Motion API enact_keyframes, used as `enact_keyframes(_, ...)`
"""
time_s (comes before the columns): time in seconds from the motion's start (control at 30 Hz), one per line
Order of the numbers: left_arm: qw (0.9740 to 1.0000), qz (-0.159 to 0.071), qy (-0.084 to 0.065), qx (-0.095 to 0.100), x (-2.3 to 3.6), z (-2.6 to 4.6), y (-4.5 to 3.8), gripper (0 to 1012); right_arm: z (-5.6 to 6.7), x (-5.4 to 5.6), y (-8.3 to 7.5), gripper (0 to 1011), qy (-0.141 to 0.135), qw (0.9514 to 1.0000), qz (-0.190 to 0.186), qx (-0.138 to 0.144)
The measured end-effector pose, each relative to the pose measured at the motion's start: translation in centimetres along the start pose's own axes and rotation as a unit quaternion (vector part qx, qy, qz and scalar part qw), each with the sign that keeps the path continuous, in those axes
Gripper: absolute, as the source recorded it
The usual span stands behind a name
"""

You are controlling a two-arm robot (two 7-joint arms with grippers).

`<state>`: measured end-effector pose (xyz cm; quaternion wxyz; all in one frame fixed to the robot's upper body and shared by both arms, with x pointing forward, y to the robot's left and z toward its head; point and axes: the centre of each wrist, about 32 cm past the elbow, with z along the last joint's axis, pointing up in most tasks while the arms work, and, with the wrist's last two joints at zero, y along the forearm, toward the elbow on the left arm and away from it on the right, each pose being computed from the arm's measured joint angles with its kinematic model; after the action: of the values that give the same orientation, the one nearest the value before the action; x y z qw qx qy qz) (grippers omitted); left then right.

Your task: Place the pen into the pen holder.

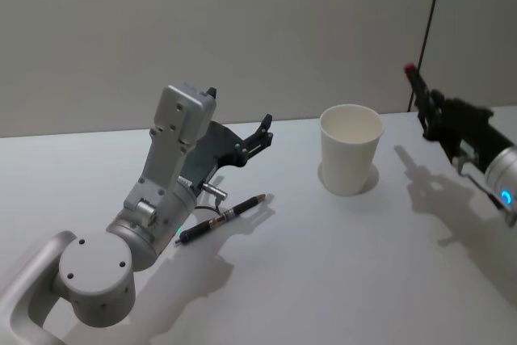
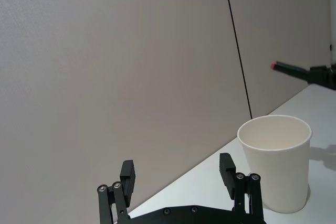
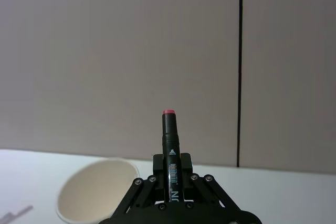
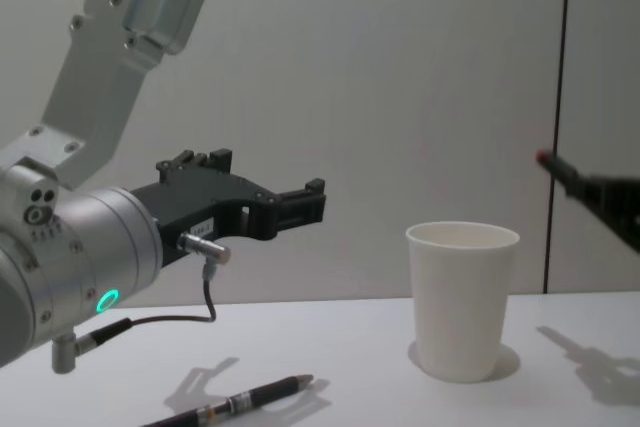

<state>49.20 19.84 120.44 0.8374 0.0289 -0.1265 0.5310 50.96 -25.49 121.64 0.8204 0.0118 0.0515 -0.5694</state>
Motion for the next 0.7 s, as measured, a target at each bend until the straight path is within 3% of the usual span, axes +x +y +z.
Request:
enact_keyframes(0.33,1.0000,0.000,0.000,0.000,0.00,0.00,0.00,1001,2.2,0.8,1.8,169,0.015,0.9953,0.059,0.075)
enact_keyframes(0.7,1.0000,0.000,0.000,0.000,0.00,0.00,0.00,1001,3.3,1.0,3.4,169,0.010,0.9895,0.095,0.108)
